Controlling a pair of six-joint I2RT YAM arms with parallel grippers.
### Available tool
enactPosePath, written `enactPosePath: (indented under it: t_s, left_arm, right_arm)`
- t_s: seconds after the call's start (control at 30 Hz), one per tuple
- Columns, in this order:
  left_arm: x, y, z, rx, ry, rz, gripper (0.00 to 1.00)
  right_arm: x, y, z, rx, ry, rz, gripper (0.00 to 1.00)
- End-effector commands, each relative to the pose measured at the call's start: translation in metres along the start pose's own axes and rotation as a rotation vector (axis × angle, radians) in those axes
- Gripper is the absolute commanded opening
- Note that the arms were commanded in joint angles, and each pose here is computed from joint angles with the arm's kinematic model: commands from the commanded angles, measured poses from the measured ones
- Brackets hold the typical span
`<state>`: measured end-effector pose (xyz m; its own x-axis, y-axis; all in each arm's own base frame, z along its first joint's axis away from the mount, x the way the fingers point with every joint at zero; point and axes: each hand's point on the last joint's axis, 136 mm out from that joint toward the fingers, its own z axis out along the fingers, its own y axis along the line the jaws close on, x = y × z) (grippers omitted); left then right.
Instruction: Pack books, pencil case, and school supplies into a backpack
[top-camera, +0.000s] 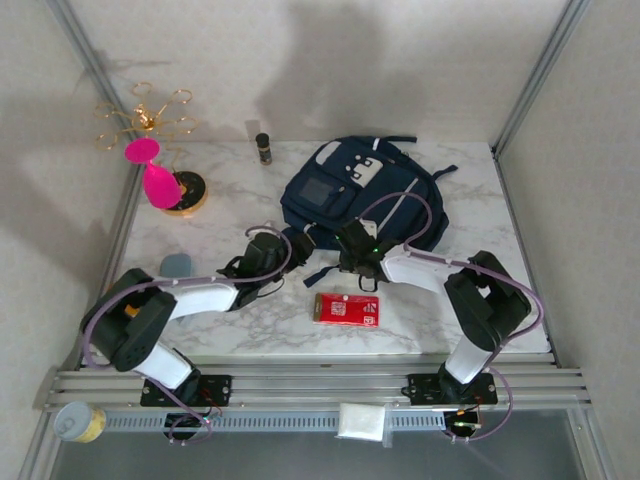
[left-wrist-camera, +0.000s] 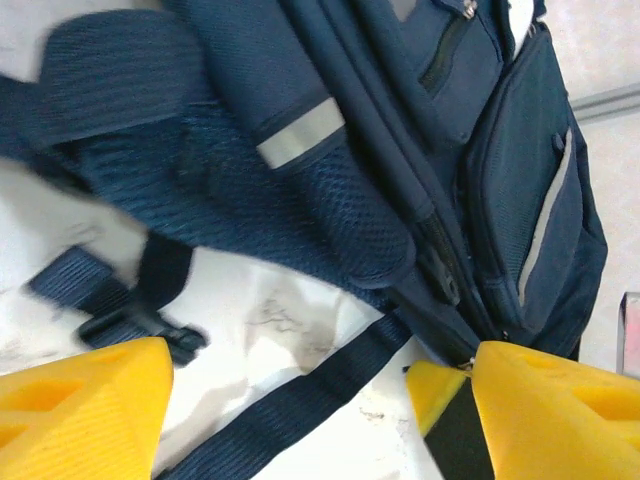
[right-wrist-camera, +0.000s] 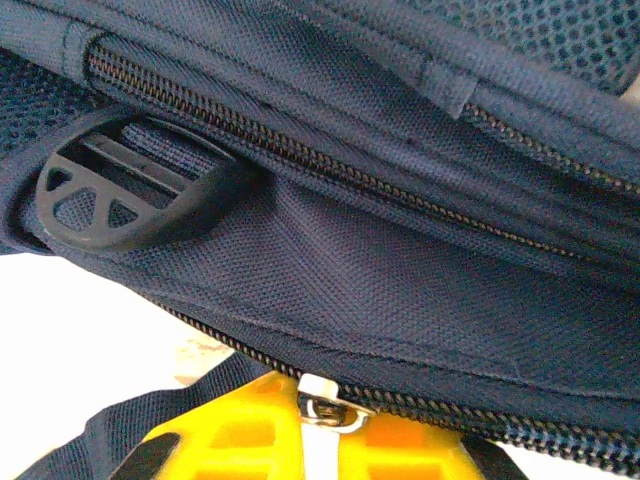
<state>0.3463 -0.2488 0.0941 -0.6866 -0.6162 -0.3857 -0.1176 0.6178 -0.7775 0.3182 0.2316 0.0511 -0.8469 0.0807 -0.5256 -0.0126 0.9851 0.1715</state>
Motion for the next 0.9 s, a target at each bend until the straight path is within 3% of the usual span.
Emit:
enactPosePath:
  t_s: [0.0,0.43,0.63,0.87]
  left_arm:
    - [0.001,-0.028,0.023,0.081,0.025,-0.066,0.80]
    - [0.001,-0.045,0.093,0.152,0.026,-0.204,0.76]
    - [0.007,-0.042,0.113,0.163,0.025,-0.269,0.64]
    - [0.000,-0.034,0.117,0.138,-0.025,-0.281,0.36]
  right_arm:
    - [-0.001,0.004,-0.008,-0.060,-0.004,-0.011,0.00]
    - [0.000,0.014,-0.010,-0.117,0.009,-0.027,0.00]
    - [-0.002,0.017,-0.015,-0.137,0.012,-0.028,0.00]
    - [-0.004,0.013,-0.020,-0.129,0.019,-0.021,0.00]
